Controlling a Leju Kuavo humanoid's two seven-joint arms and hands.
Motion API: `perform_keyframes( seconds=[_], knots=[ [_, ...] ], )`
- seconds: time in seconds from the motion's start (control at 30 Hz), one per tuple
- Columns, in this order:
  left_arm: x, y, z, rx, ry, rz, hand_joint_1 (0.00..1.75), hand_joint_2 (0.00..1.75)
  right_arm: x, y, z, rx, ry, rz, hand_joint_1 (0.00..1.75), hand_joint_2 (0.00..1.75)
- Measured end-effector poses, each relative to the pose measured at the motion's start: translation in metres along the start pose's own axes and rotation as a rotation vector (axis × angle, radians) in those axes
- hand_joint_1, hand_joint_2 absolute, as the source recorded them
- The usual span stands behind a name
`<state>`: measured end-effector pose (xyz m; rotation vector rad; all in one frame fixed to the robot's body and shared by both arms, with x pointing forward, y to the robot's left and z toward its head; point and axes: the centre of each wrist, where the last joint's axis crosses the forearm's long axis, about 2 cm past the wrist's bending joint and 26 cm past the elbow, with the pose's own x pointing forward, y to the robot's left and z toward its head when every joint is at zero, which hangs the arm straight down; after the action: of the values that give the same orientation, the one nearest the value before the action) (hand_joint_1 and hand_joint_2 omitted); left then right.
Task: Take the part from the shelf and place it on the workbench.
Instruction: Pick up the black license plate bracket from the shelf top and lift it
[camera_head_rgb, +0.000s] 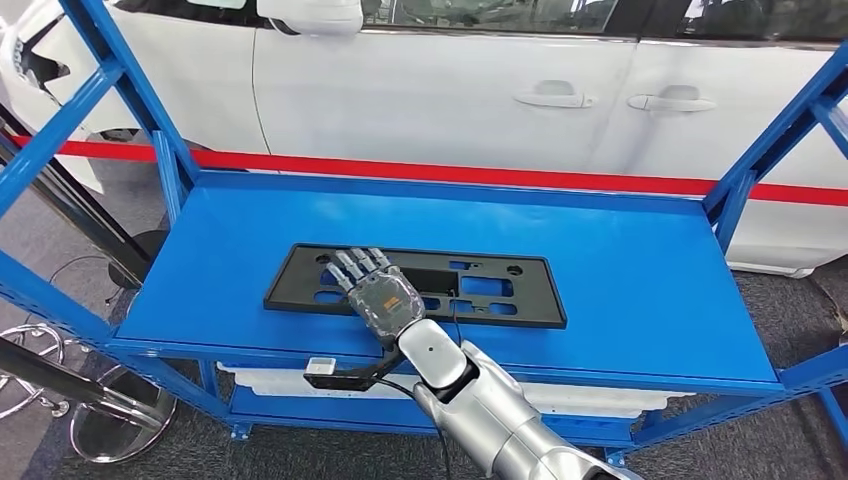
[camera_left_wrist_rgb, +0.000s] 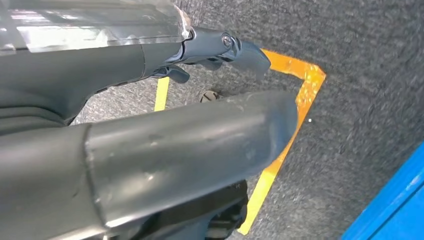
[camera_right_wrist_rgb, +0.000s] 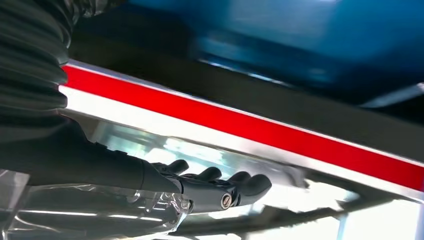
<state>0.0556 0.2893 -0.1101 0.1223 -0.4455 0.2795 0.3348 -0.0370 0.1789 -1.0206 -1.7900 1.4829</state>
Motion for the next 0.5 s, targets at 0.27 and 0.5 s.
perform_keyframes(
  seconds=[0.27, 0.5],
  knots=[
    [0.000, 0.004, 0.000, 0.001, -0.019, -0.010, 0.00, 0.00, -0.019, 0.000, -0.009, 0.042, 0.198, 0.037, 1.74, 1.75],
    [0.001, 0.005, -0.001, -0.005, -0.027, -0.011, 0.00, 0.00, -0.032, 0.002, -0.010, 0.062, 0.264, 0.062, 1.75, 1.75]
  ],
)
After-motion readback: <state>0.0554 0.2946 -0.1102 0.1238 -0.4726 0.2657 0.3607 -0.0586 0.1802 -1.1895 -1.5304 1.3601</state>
